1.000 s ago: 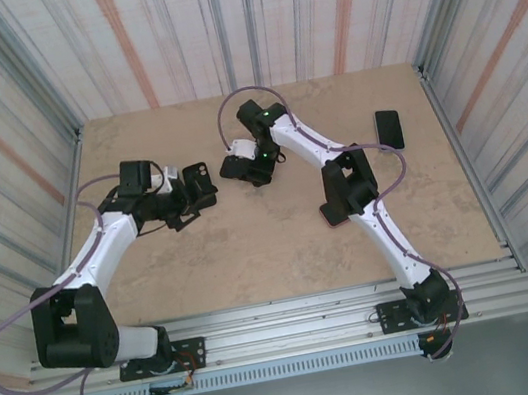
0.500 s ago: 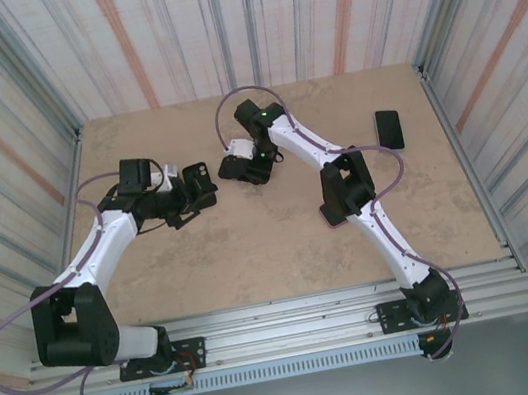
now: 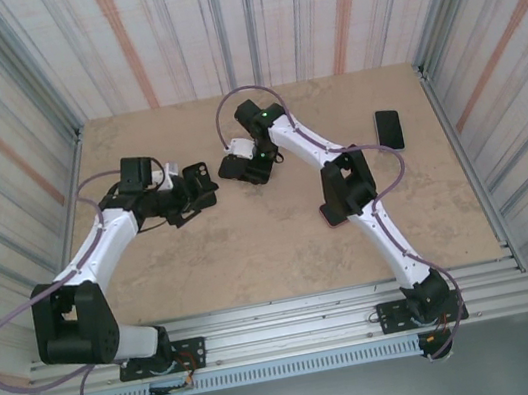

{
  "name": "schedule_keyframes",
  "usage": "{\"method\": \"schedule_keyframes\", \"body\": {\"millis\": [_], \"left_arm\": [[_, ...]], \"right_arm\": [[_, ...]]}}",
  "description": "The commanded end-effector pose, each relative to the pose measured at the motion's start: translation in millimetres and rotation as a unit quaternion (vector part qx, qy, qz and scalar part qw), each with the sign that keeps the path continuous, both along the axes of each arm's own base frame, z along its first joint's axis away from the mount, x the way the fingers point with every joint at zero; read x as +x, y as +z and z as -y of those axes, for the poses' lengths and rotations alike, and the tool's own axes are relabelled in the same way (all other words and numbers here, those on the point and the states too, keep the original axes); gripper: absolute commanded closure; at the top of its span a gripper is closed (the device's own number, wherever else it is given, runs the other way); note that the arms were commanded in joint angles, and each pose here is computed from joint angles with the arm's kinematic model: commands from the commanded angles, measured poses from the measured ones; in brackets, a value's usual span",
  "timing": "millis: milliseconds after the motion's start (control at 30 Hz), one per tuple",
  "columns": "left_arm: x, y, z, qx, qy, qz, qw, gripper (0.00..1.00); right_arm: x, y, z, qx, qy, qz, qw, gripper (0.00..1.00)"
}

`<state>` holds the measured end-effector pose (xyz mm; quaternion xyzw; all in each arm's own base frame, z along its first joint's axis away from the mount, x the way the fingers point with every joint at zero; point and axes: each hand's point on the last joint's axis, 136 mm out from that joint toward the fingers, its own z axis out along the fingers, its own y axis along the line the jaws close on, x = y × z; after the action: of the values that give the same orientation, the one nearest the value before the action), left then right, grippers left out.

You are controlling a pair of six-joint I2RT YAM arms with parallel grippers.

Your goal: Take the phone out of the phone case

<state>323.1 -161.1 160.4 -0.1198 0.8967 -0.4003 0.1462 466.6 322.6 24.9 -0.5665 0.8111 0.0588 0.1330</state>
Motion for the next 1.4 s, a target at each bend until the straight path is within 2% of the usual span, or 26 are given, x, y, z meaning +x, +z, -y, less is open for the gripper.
{"method": "schedule_keyframes", "body": {"millis": [0,300,533,900,1367], "left_arm": [[9.1,11.8,3.7,-0.007,-0.002,0.020,1.000,0.06],[12.9,11.0,4.8,-0.011,0.002,0.023,1.000,0.06],[19.8,10.4,7.9,-0.010,0.004,0.029,1.000,0.06],[28.1,6.6,18.6,-0.016,-0.005,0.030,0.999,0.06],[39.3,-7.2,34.1,-0.023,0.004,0.018,1.000,0.07]], "right_arm": [[14.9,27.2,10.9,0.011,-0.020,0.031,0.999,0.66],[6.3,48.5,17.6,0.023,-0.017,0.037,0.999,0.68],[2.1,72.2,14.9,0.074,-0.032,0.040,0.996,0.68],[-19.4,57.9,26.7,0.052,-0.041,0.013,0.998,0.69],[-31.9,86.6,18.7,0.127,-0.076,0.003,0.989,0.69]]}}
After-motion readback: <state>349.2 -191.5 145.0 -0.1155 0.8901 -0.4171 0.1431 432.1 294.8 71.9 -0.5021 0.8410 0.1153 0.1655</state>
